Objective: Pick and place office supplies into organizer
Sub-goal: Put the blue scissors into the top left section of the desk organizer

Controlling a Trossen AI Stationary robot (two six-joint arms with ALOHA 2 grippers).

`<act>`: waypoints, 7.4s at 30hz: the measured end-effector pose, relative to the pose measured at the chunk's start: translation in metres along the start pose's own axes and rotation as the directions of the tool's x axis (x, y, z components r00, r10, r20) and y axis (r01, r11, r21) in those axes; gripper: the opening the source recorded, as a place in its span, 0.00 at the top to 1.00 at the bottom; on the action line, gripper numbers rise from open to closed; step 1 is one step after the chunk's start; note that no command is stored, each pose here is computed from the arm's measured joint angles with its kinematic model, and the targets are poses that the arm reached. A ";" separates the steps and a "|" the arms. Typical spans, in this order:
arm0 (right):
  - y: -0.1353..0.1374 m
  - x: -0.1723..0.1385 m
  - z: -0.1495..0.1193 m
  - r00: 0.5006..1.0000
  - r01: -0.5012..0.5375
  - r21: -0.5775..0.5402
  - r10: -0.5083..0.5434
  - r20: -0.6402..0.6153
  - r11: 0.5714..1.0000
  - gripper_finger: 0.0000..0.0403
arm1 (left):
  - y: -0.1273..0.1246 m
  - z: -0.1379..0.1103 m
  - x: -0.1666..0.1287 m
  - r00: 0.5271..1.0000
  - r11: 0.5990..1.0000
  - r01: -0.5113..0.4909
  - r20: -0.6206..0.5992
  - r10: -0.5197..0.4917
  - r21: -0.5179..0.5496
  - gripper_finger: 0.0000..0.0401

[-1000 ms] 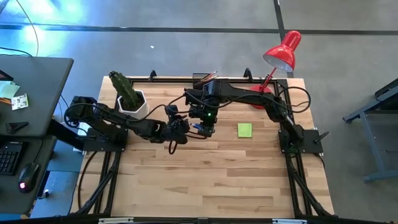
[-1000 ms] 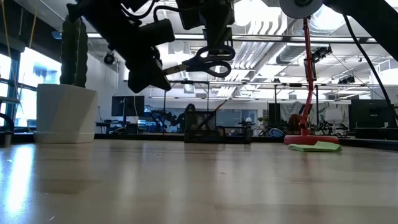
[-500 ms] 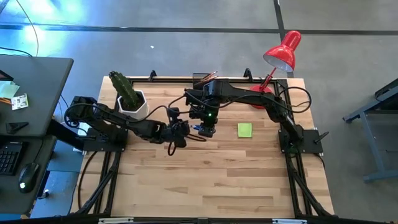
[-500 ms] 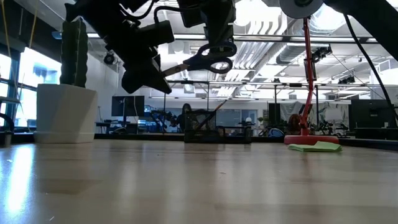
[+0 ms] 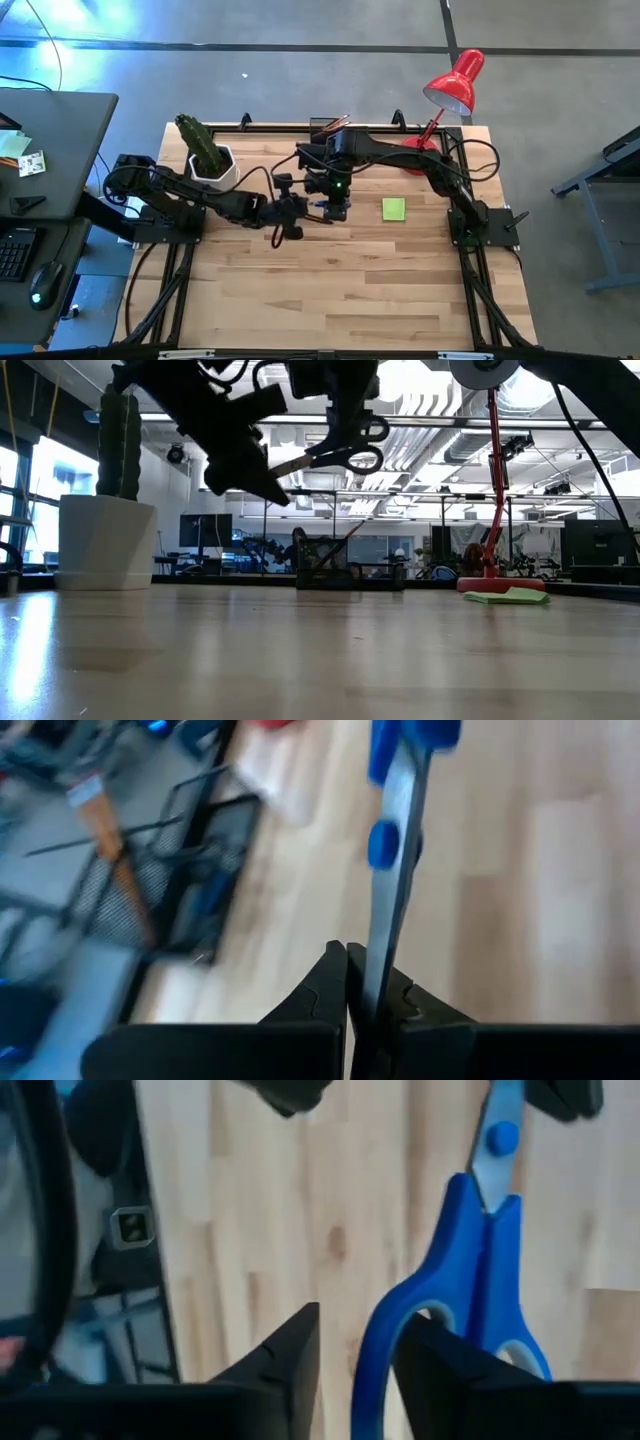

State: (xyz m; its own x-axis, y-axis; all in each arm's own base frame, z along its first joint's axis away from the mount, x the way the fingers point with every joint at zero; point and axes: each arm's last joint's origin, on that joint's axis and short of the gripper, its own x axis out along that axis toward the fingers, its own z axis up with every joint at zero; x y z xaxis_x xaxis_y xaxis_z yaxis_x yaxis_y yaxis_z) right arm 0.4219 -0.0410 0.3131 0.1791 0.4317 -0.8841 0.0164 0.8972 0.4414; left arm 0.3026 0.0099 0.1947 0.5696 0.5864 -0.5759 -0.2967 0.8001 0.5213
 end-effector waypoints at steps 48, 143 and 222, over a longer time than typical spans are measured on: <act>0.191 -0.094 -0.118 0.654 0.646 -0.042 -0.525 0.545 0.762 0.49 | -0.001 0.045 -0.031 0.381 0.685 0.727 0.800 -0.463 0.051 1.00; 0.081 0.040 -0.085 -0.174 0.670 0.217 -0.135 0.976 0.710 0.98 | 0.018 -0.022 -0.023 0.594 0.780 0.561 0.791 -0.146 -0.277 0.35; -0.188 0.006 -0.101 -0.122 0.514 0.445 -0.451 0.884 0.733 0.97 | 0.034 -0.031 -0.028 0.804 0.832 0.181 0.566 0.182 -0.524 0.50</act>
State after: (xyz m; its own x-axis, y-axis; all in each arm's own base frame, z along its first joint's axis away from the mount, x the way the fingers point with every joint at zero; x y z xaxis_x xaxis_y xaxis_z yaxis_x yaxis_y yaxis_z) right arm 0.3205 -0.1981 0.2096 0.8406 -0.5398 0.0446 0.5416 0.8383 -0.0626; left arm 0.2531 0.0247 0.2091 0.8379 0.5458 -0.0114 -0.5458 0.8379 -0.0002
